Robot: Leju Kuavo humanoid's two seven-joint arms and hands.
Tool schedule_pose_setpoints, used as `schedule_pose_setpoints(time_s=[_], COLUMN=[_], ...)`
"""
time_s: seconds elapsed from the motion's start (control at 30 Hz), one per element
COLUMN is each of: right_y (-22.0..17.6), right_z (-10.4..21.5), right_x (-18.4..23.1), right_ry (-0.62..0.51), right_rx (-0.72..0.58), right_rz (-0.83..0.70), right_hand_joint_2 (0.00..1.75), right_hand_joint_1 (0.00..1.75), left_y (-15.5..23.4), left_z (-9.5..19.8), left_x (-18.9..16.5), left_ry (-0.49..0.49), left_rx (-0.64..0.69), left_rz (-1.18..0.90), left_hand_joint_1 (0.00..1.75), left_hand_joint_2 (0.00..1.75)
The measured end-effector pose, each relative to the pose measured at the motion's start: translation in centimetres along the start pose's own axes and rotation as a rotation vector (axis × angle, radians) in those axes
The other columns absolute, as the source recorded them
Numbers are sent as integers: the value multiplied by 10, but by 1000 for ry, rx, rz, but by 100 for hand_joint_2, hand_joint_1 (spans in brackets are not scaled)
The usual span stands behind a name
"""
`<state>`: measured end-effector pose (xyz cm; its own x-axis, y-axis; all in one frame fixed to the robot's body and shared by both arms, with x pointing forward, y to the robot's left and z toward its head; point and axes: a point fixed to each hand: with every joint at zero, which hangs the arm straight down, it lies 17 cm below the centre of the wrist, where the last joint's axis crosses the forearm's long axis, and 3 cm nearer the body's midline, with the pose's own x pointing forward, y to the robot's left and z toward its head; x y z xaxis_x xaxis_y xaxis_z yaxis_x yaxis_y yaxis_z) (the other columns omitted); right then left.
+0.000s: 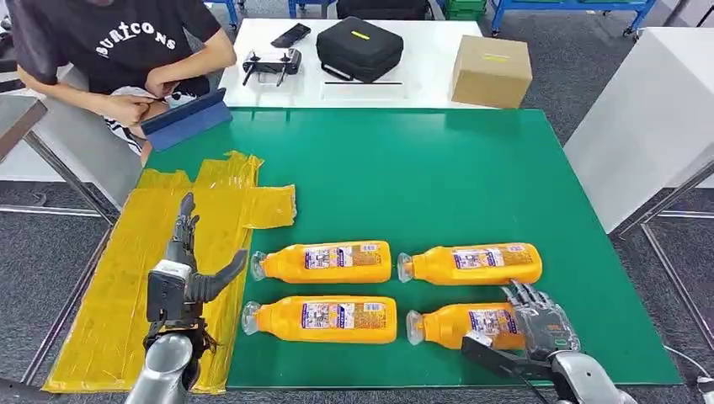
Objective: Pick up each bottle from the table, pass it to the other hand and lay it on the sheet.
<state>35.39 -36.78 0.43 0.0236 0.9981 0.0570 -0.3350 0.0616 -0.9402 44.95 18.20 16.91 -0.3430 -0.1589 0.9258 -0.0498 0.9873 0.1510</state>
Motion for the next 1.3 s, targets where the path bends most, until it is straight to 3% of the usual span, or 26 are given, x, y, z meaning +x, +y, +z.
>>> schedule_pose_setpoints(time_s=[0.07, 0.13, 0.17, 0.27, 0.3, 0.33, 0.47, 0.53, 0.97, 1.3], right_y=[4, 9, 10, 16, 17, 19, 25, 26, 23, 7], right_z=[-1, -1, -1, 0, 1, 1, 2, 2, -1, -1], right_x=[2, 4, 4, 6, 7, 8, 11, 11, 10, 26], right_ry=[-4, -7, -9, -17, -19, -23, -29, -29, -39, -141], right_rx=[10, 25, 31, 46, 51, 56, 72, 73, 75, 61], right_rz=[-4, -3, -4, -2, 1, 3, 11, 15, 38, -3], right_hand_joint_2=[175, 175, 175, 175, 175, 175, 175, 175, 175, 175], right_hand_joint_1=[0, 10, 23, 93, 134, 134, 164, 171, 175, 175], left_y=[1, 1, 1, 1, 0, 0, 1, 2, 3, 9], left_z=[-1, -1, -1, -1, -1, -1, -1, -1, -1, -1], left_x=[0, -1, -2, -3, -3, -4, -4, -4, -5, -7], left_ry=[1, 3, 4, 7, 8, 10, 12, 12, 13, 17], left_rx=[2, 1, 1, -1, -3, -3, -1, 3, 9, 27], left_rz=[2, 2, 2, 3, 3, 4, 5, 5, 10, 9], left_hand_joint_1=[0, 0, 0, 0, 0, 0, 0, 0, 0, 0], left_hand_joint_2=[175, 175, 175, 175, 175, 175, 175, 175, 175, 175])
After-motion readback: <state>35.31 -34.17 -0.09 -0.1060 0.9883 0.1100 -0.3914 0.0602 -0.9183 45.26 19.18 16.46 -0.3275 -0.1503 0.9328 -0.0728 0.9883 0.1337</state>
